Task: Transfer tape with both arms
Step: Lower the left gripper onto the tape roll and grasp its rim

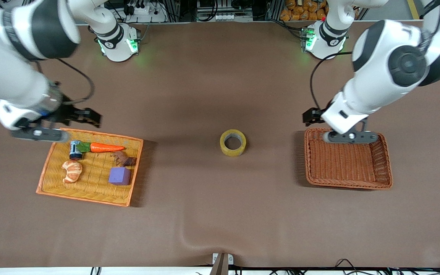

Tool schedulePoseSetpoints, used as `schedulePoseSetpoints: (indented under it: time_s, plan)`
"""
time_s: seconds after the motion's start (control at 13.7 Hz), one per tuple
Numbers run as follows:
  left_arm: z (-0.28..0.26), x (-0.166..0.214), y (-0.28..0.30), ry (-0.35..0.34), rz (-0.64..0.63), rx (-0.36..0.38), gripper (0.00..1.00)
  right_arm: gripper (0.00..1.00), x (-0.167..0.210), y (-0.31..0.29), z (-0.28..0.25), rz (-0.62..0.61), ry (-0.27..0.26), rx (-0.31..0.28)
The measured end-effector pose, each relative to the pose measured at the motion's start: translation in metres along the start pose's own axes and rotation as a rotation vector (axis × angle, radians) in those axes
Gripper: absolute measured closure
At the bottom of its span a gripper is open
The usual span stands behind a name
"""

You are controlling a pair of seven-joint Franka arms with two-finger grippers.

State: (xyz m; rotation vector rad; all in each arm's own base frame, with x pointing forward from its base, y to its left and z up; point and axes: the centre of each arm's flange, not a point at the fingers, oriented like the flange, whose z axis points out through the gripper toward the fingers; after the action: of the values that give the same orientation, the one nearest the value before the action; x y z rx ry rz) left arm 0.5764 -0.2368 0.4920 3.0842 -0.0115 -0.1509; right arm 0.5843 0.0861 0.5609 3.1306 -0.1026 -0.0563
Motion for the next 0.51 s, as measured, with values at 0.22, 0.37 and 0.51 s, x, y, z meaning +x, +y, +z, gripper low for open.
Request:
schedulePoseSetpoints:
  time_s: [0.22,0.37,0.51]
  plan:
    - [0.043,0.011,0.041,0.027,0.014,-0.012,0.0,0.0,-0.007,0.052,-0.025,0.01,0.019,0.027]
    - [0.077,0.018,0.068,0.049,0.018,-0.023,0.0,0.0,-0.013,0.084,-0.036,0.009,0.027,0.045]
    - [0.108,0.018,0.092,0.055,0.022,-0.028,0.0,0.0,-0.015,0.102,-0.035,0.005,0.024,0.051]
